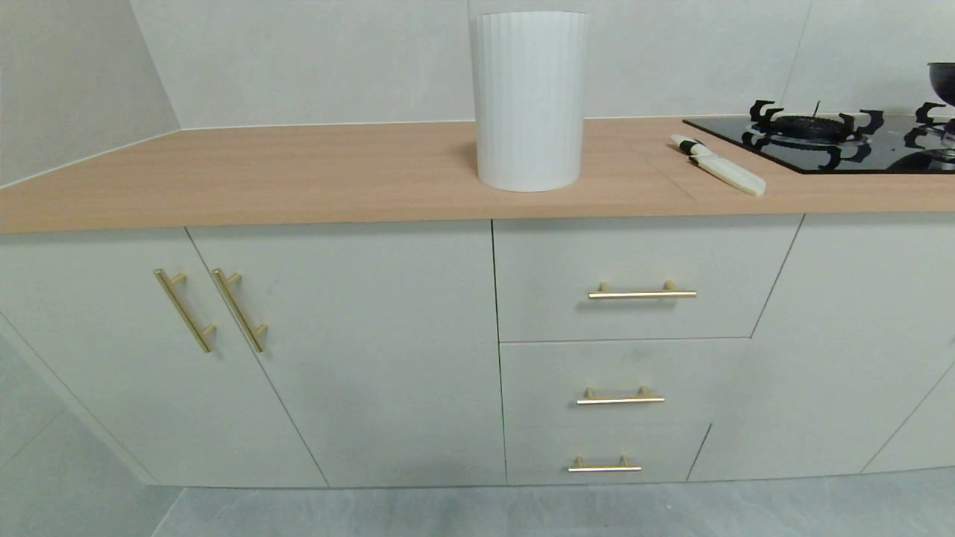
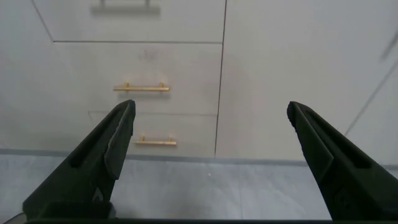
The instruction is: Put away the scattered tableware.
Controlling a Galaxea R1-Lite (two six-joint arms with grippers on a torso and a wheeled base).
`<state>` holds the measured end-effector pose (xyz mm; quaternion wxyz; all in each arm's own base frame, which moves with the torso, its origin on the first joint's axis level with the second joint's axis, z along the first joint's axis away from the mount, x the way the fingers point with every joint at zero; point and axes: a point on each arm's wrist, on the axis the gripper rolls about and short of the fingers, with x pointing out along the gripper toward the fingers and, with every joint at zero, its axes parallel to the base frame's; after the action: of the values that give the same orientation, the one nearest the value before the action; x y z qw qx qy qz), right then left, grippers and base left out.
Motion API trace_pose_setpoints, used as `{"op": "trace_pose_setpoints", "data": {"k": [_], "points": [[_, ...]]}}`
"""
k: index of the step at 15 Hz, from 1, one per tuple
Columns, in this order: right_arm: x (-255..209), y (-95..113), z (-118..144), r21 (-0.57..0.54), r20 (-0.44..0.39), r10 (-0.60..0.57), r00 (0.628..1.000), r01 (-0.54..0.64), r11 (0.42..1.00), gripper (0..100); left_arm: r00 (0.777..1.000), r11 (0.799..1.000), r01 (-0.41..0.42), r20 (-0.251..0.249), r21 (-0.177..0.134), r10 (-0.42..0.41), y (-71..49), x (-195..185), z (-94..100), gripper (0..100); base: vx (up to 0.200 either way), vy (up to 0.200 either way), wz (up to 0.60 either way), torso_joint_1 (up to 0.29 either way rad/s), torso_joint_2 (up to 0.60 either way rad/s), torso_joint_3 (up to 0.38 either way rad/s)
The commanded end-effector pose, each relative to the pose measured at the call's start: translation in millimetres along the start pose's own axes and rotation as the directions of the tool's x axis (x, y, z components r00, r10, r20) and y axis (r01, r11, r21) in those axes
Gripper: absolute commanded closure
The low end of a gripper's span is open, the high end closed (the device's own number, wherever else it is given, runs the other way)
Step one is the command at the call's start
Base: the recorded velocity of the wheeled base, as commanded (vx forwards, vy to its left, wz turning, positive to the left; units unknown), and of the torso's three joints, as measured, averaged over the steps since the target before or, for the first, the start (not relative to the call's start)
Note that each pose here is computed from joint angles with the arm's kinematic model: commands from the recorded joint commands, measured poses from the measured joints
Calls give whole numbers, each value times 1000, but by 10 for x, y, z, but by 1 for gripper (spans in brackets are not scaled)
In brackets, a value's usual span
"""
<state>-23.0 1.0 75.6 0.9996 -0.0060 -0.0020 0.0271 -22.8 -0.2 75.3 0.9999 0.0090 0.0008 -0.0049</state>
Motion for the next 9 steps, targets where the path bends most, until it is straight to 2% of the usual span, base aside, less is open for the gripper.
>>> {"op": "trace_pose_setpoints", "data": {"k": [1,9], "points": [[2,0,1,0,-2,1,1000,-1,1000,0,1000,1000,-1,-1,0,1,0,1,1,0,200,0,0,7,7,7],[2,0,1,0,-2,1,1000,-1,1000,0,1000,1000,1,-1,0,-1,0,1,1,0,200,0,0,1,2,4]]}}
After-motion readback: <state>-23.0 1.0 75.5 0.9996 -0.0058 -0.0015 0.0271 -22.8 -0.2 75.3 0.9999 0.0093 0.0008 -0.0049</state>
